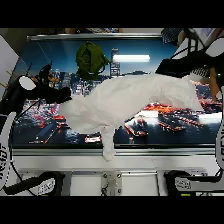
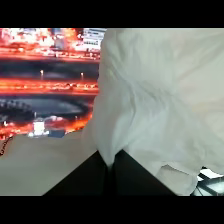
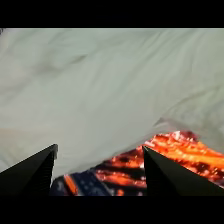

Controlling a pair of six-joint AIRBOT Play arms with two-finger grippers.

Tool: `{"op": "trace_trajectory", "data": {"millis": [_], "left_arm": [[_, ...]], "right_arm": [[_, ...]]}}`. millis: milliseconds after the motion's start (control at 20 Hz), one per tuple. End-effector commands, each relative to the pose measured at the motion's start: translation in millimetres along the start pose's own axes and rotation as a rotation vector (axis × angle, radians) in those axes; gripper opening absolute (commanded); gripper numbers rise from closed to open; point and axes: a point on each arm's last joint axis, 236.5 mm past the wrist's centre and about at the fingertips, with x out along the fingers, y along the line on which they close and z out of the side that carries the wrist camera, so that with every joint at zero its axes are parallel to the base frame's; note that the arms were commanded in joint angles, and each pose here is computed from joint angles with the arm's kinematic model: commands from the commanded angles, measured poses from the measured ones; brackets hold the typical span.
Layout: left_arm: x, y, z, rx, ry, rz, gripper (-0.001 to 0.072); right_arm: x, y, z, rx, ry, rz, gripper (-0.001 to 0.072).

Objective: Fold the clothes and pants, and hang the long-sleeved shirts on hangers.

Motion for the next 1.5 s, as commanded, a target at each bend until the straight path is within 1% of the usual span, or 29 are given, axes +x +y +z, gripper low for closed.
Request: {"op": "trace_trajectory", "data": {"millis": [0, 200, 300, 500, 650, 800, 1000, 1050, 1100, 1150, 1200, 1300, 1400, 1450], "left_arm": [[21, 16, -8, -0.041, 0.069, 0.012, 0.0012], [24, 18, -10, -0.045, 0.078, 0.015, 0.0012], [24, 19, -9, -0.043, 0.077, 0.017, 0.0012], [24, 19, -9, -0.044, 0.074, 0.017, 0.0012], [24, 19, -9, -0.044, 0.074, 0.017, 0.0012], [24, 19, -9, -0.044, 0.074, 0.017, 0.0012], [24, 19, -9, -0.043, 0.074, 0.017, 0.0012], [24, 19, -8, -0.044, 0.073, 0.017, 0.0012], [23, 19, -8, -0.045, 0.071, 0.017, 0.0012], [19, 19, -6, -0.047, 0.061, 0.015, 0.0012], [8, 19, -2, -0.051, 0.033, 0.014, 0.0012], [-30, 16, 12, -0.048, -0.071, 0.008, 0.0012], [-86, 9, 20, -0.057, -0.201, 0.001, 0.0012], [-118, 0, 19, -0.047, -0.271, -0.005, 0.0012]], "right_arm": [[49, 41, -101, -0.041, 0.207, 0.062, 0.0588], [115, 78, -226, -0.070, 0.418, 0.067, 0.0588], [135, 103, -265, -0.122, 0.451, 0.081, 0.0588], [165, 160, -294, -0.184, 0.404, 0.134, 0.0588], [182, 189, -307, -0.128, 0.394, 0.194, 0.0589], [195, 193, -319, -0.065, 0.428, 0.203, 0.0588], [200, 190, -324, -0.060, 0.443, 0.193, 0.0579], [199, 190, -323, -0.064, 0.440, 0.196, 0.0447], [198, 190, -321, -0.077, 0.434, 0.199, 0.0158], [194, 190, -314, -0.106, 0.421, 0.207, 0.0014], [186, 186, -302, -0.146, 0.405, 0.206, 0.0013], [152, 160, -256, -0.253, 0.351, 0.144, 0.0012], [91, 122, -192, -0.323, 0.246, 0.035, 0.0012], [53, 105, -161, -0.327, 0.171, -0.017, 0.0012]]}}
